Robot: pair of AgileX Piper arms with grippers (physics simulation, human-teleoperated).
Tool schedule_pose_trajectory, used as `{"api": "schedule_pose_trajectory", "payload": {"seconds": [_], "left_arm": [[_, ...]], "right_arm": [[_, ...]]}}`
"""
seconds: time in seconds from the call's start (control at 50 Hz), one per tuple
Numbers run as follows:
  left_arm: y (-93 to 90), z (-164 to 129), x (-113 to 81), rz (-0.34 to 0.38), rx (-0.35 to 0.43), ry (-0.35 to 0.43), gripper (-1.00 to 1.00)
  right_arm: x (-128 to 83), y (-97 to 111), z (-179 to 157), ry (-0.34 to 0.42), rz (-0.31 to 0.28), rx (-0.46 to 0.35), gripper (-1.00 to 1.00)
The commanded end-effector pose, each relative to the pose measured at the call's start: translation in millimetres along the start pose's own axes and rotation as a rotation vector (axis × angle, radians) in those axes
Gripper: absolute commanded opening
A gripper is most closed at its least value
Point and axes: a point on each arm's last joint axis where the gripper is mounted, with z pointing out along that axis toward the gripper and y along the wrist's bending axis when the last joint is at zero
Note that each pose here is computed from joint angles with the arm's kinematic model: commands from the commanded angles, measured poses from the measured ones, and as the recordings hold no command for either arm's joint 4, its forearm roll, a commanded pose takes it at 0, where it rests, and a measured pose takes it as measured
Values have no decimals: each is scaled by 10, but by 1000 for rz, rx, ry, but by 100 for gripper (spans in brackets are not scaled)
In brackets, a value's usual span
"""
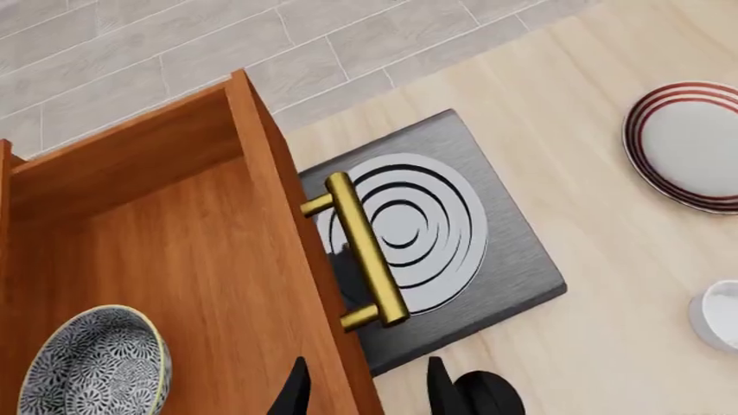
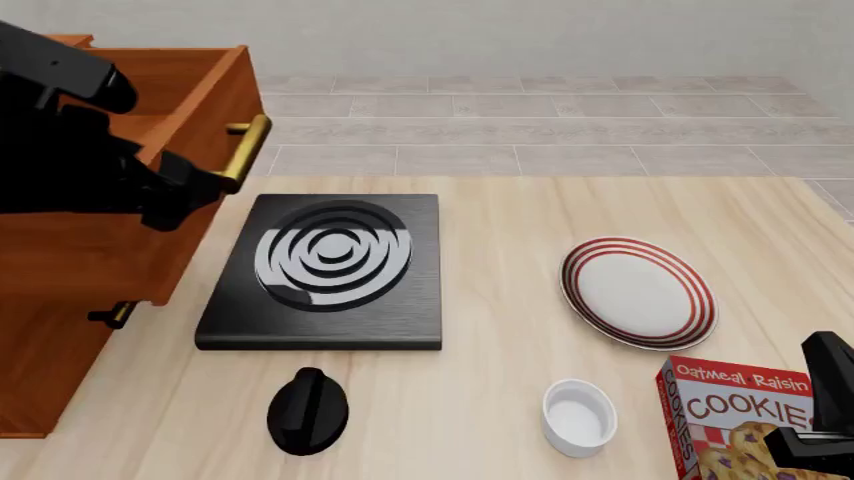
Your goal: Pick the akita bowl in the top layer of the wooden cabinet and place it on the plate.
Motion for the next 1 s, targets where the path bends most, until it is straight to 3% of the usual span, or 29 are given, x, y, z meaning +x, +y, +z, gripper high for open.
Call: {"api": "schedule_pose_trajectory", "payload": {"seconds": [0.02,0.4,1.0], "left_arm": [[-97,48,-75,23,41,-16,100],[-182,58,-259,59,77,-47,100],[-2,-269,-766,96,21,-162,100]], "right_arm": [[-1,0,9,0,1,0,-100],[-6,0,35,2,2,0,-100],[-4,1,23,2,0,-1,-100]]}}
